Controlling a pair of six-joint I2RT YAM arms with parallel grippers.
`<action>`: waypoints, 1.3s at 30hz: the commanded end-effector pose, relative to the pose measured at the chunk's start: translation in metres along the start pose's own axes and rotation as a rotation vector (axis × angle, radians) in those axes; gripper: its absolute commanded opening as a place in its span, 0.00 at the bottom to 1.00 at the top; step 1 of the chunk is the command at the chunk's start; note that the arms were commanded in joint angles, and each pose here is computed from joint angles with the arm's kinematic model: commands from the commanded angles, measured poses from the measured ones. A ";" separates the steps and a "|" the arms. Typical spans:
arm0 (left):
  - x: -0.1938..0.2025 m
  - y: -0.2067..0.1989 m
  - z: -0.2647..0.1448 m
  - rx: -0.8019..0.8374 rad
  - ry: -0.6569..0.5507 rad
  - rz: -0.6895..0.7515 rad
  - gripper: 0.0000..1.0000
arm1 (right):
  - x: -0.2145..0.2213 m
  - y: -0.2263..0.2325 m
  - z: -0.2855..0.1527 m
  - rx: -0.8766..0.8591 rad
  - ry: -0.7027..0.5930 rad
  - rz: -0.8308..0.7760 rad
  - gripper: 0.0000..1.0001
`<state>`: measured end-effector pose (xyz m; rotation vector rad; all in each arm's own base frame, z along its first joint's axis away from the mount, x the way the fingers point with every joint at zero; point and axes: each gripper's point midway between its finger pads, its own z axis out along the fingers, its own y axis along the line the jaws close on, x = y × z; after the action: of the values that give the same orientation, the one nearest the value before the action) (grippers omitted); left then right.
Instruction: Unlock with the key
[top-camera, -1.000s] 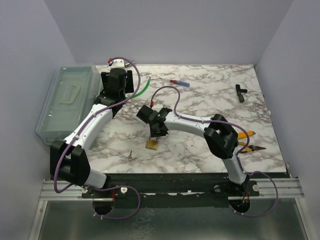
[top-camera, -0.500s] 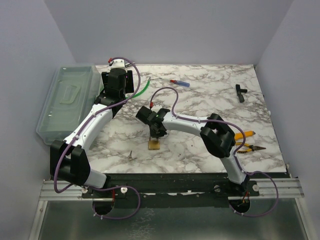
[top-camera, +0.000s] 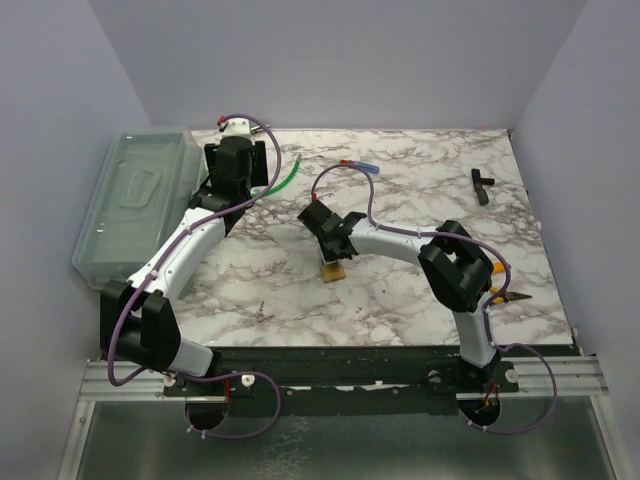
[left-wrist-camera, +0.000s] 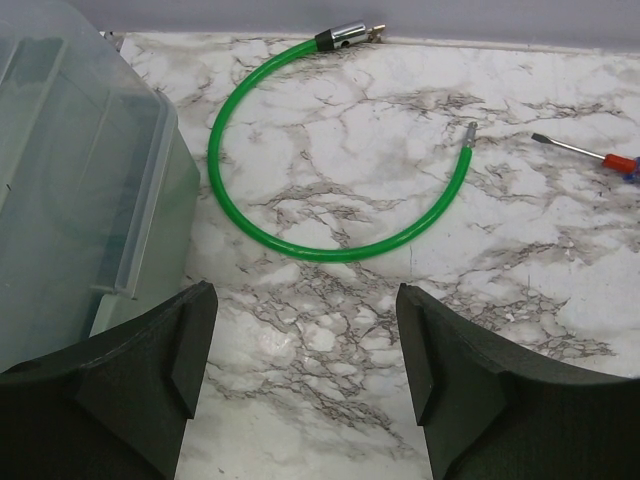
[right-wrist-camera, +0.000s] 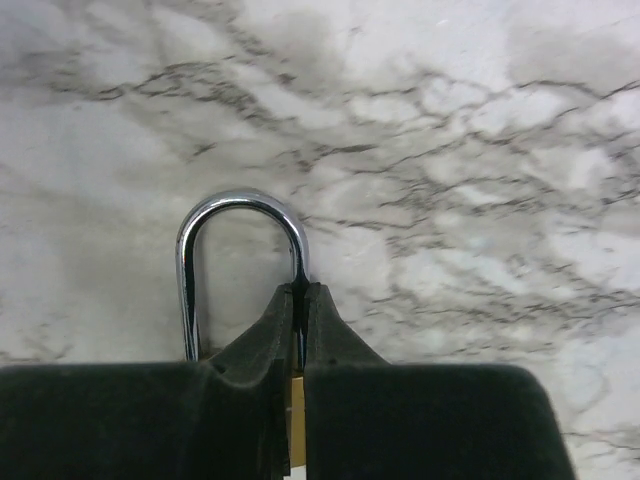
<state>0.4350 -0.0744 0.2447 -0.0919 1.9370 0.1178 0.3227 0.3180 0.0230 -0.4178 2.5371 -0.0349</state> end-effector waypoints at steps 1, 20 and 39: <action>-0.002 -0.005 -0.002 0.028 -0.004 -0.002 0.78 | -0.018 -0.042 0.007 0.101 -0.085 -0.134 0.00; -0.007 0.002 -0.005 -0.002 -0.020 0.004 0.77 | -0.072 -0.057 -0.048 0.041 -0.106 0.074 0.50; -0.040 0.044 -0.028 -0.135 -0.154 -0.091 0.80 | 0.003 0.181 -0.125 -0.346 -0.022 0.087 0.57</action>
<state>0.4199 -0.0386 0.2928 -0.2266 1.7866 0.1774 0.2252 0.4685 0.1330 -0.4390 2.4470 0.4862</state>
